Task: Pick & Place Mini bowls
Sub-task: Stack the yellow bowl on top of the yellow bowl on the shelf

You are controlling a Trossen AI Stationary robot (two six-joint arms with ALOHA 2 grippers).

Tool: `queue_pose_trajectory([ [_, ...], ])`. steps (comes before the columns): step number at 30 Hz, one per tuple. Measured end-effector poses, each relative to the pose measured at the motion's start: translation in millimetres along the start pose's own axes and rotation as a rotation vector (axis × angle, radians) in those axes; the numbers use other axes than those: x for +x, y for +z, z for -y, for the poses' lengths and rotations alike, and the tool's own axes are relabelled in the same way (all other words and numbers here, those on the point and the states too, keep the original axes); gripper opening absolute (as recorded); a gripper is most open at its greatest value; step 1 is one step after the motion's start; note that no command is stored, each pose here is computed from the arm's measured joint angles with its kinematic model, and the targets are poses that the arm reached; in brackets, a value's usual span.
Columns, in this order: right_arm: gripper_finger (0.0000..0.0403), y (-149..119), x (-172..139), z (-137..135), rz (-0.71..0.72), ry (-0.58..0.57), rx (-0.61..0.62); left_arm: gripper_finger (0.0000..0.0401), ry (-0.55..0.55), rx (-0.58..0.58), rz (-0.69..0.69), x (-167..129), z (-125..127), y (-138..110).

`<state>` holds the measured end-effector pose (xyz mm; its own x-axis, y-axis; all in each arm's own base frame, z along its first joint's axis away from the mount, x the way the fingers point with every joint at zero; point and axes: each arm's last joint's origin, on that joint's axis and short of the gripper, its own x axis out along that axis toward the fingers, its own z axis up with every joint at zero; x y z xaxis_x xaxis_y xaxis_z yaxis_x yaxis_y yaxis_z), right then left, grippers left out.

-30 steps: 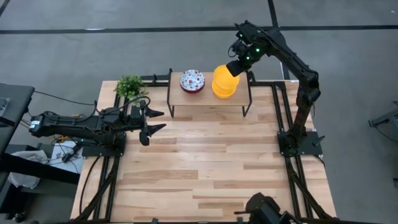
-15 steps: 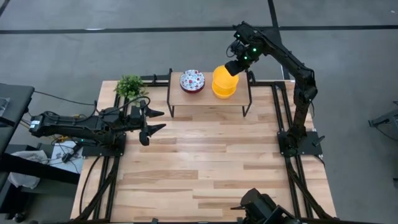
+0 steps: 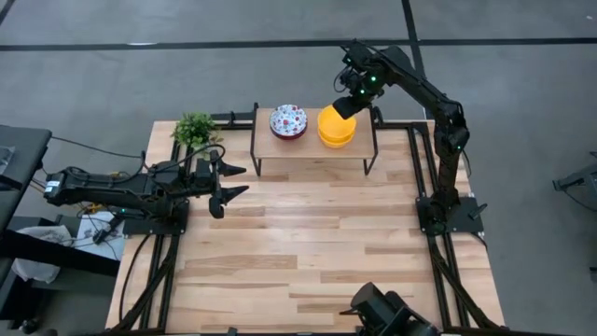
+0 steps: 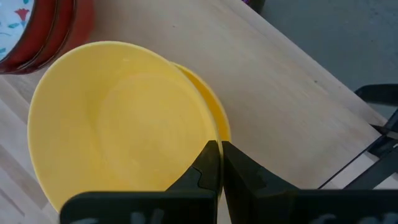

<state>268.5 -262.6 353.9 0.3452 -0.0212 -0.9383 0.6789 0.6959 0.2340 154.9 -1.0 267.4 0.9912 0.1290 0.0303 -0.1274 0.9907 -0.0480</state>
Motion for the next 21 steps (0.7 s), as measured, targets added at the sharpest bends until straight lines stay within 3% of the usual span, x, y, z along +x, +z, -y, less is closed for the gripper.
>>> queue_pose_trajectory([
  [10,0.0008,0,1,-5,-0.003,0.003,-0.034,0.0246,0.0,0.0,0.0,0,0,0],
  [21,0.0068,-1,3,-12,-0.004,-0.088,-0.082,0.0247,0.0,-0.002,0.0,0,0,0],
])
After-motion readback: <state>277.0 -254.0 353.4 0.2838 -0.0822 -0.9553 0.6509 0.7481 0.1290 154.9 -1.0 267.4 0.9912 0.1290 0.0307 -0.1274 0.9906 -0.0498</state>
